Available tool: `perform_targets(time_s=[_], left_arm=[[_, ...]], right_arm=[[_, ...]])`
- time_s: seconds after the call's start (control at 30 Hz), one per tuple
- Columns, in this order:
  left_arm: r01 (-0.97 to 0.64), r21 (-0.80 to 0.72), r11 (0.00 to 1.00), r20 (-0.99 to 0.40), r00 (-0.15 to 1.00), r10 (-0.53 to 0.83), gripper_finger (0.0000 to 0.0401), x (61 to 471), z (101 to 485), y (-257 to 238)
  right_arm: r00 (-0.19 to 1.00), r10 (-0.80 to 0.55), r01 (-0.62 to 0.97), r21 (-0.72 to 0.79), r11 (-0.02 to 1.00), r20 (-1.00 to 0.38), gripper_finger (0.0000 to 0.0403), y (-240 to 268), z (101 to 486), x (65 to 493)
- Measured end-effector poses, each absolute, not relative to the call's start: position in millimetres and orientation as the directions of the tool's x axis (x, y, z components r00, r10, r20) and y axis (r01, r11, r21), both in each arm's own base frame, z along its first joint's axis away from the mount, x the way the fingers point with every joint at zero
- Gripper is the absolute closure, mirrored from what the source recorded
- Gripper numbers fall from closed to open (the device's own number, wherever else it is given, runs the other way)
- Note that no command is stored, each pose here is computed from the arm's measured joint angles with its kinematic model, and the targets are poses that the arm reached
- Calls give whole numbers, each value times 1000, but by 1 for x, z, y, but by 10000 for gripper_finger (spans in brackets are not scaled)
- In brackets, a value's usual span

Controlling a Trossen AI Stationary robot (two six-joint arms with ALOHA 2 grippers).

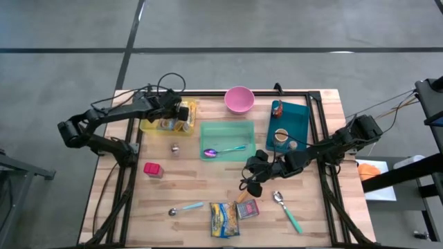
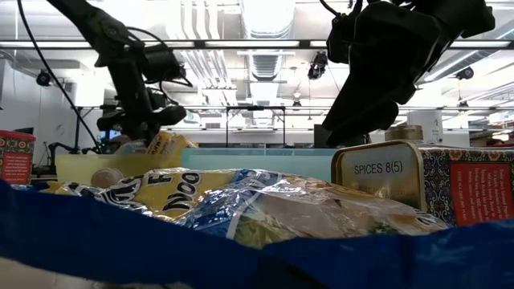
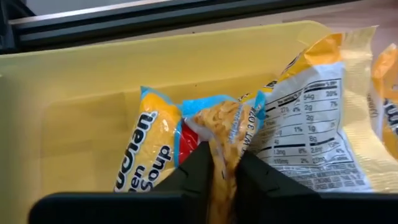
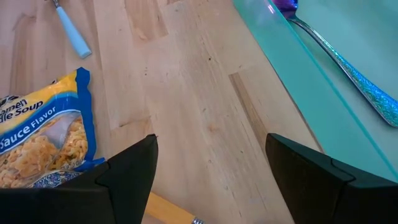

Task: Pick & Place Food Item
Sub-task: Put the light blue noodle pack into the yellow bin, then put the left red seasoning can into the blue bin

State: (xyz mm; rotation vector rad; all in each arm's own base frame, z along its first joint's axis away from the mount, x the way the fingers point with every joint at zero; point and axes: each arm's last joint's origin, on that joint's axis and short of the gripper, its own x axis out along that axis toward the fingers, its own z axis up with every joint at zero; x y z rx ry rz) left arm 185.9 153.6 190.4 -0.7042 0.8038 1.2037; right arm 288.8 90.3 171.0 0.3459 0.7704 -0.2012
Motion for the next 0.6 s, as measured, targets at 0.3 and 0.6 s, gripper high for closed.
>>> perform_targets(time_s=[0.3, 0.6], left_arm=[[-972, -56, 228, -836, 170, 522, 259, 187, 193, 154], [-961, -82, 264, -829, 213, 517, 188, 187, 202, 153]], right_arm=[[702, -51, 302, 232, 925, -710, 108, 90, 171, 289], [702, -51, 302, 231, 925, -710, 108, 90, 171, 289]])
